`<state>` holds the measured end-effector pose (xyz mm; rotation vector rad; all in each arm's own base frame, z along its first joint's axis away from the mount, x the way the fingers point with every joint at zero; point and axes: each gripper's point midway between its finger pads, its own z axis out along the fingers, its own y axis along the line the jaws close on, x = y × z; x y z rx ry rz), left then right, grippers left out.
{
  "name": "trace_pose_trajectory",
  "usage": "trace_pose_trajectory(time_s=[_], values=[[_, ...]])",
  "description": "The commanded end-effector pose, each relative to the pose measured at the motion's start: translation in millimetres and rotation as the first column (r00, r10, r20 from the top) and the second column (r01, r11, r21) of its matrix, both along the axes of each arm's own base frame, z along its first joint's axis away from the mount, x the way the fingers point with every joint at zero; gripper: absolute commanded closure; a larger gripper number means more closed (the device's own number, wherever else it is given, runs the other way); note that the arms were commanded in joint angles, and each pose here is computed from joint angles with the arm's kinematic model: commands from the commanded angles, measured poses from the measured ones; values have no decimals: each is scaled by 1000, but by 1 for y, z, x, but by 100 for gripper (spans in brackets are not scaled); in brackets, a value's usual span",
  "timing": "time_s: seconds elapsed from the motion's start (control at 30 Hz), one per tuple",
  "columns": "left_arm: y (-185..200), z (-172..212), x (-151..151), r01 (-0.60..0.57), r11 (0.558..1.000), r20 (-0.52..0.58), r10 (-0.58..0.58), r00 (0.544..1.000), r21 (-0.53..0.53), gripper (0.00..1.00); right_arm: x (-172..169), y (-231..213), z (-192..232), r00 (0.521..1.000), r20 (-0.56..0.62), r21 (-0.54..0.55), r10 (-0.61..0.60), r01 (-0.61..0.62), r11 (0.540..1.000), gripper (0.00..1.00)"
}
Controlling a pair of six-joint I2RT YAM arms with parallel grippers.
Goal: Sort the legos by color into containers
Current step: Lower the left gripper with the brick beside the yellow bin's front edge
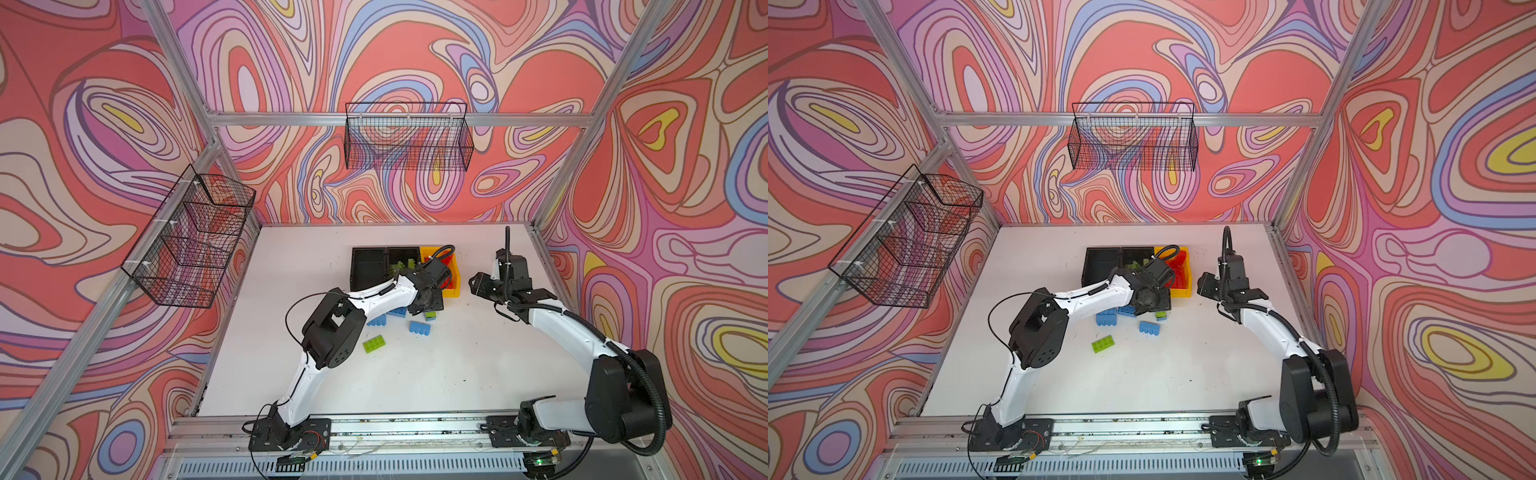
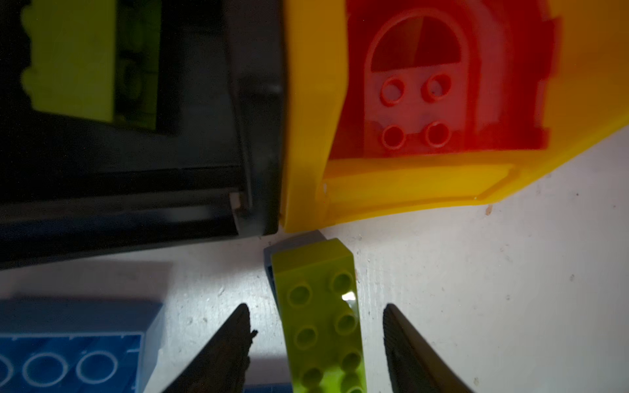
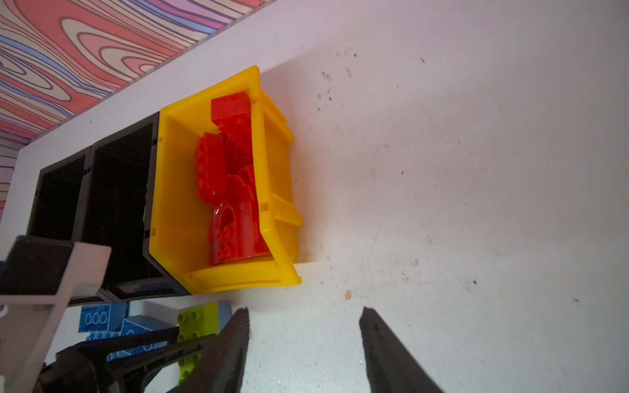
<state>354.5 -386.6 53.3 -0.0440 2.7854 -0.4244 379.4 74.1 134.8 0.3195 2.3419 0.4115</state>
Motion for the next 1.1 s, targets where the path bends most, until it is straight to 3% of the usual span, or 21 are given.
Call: trace_pose_trajectory(time_s=[0.0, 0.5, 0.7, 0.87, 1.07], values=[[-2, -3, 0, -12, 1000, -15, 12, 1000, 11, 42, -1, -1, -3, 1000, 2, 18, -11, 11, 1000, 45], [4, 4, -5, 23, 1000, 6, -23, 1000, 11, 73, -4, -4, 1, 1000, 8, 14, -19, 19, 1000, 47], [21, 30, -6, 53, 998, 54, -56, 997, 45, 76, -7, -7, 6, 1000, 12, 0, -24, 24, 1000, 47], [46, 67, 7, 40, 999, 134, -42, 990, 16, 76, -5, -4, 6, 1000, 15, 14, -23, 23, 1000, 47], [77, 76, 57, -2, 1000, 194, -2, 981, 22, 76, -1, 0, 6, 1000, 18, 43, -17, 17, 999, 48]])
